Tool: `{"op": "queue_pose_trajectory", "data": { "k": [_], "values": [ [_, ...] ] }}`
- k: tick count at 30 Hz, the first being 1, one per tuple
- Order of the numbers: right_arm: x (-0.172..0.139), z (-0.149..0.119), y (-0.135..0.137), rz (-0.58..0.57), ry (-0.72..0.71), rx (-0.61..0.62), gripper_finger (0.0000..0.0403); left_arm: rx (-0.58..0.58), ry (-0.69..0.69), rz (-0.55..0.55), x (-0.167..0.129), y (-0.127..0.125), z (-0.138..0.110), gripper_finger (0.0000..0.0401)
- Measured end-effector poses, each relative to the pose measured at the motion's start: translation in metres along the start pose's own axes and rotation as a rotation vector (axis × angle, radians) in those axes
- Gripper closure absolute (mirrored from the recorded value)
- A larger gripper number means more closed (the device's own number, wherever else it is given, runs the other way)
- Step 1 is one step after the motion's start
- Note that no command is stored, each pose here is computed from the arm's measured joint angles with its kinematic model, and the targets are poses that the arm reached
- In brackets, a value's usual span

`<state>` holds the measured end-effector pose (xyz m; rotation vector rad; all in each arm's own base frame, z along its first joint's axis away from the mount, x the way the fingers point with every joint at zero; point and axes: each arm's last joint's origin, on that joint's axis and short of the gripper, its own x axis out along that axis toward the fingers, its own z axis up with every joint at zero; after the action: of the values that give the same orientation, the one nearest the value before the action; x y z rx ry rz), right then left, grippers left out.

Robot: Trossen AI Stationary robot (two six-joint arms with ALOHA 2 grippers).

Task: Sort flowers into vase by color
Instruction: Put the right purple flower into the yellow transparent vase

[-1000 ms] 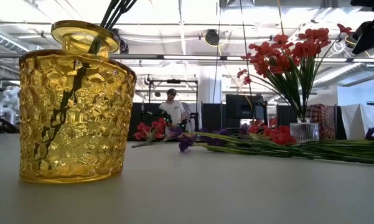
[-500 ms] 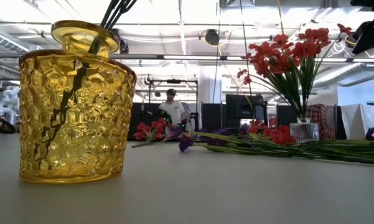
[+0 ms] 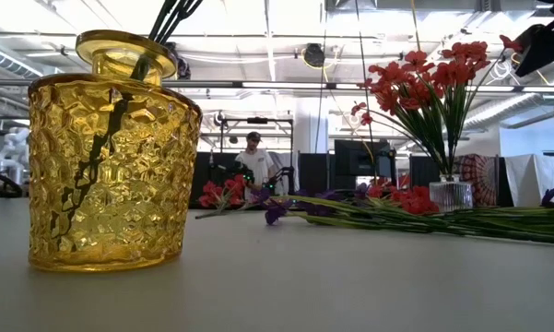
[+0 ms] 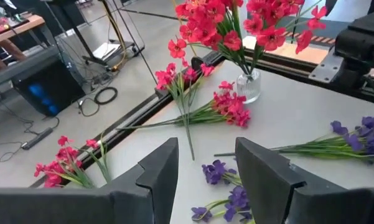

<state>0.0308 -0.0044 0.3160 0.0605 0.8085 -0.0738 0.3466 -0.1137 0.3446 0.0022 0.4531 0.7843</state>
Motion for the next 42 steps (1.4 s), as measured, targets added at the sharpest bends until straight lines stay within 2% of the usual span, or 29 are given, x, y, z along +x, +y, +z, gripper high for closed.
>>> {"op": "queue_pose_trajectory", "data": {
  "k": [9,15,19,22,31,42],
  "values": [
    [0.000,0.001,0.000,0.001,-0.009,0.085,0.0046,0.030,0.014,0.010,0.000,0.002,-0.002,0.0234],
    [-0.001,0.012,-0.001,0.003,-0.120,0.209,0.0046,0.033,0.016,0.012,0.000,0.002,-0.003,0.0234],
    [-0.002,0.018,-0.002,0.025,-0.183,0.386,0.0046,0.033,0.016,0.012,0.000,0.002,-0.003,0.0234],
    [-0.002,0.020,-0.001,0.071,-0.196,0.425,0.0046,0.033,0.016,0.012,0.000,0.002,-0.003,0.0234],
    [-0.002,0.018,0.004,0.238,-0.148,0.452,0.0046,0.032,0.016,0.012,0.000,0.002,-0.003,0.0234],
    [0.000,0.002,0.006,0.223,0.018,0.502,0.0046,0.029,0.015,0.012,0.000,0.002,-0.003,0.0234]
  ]
}}
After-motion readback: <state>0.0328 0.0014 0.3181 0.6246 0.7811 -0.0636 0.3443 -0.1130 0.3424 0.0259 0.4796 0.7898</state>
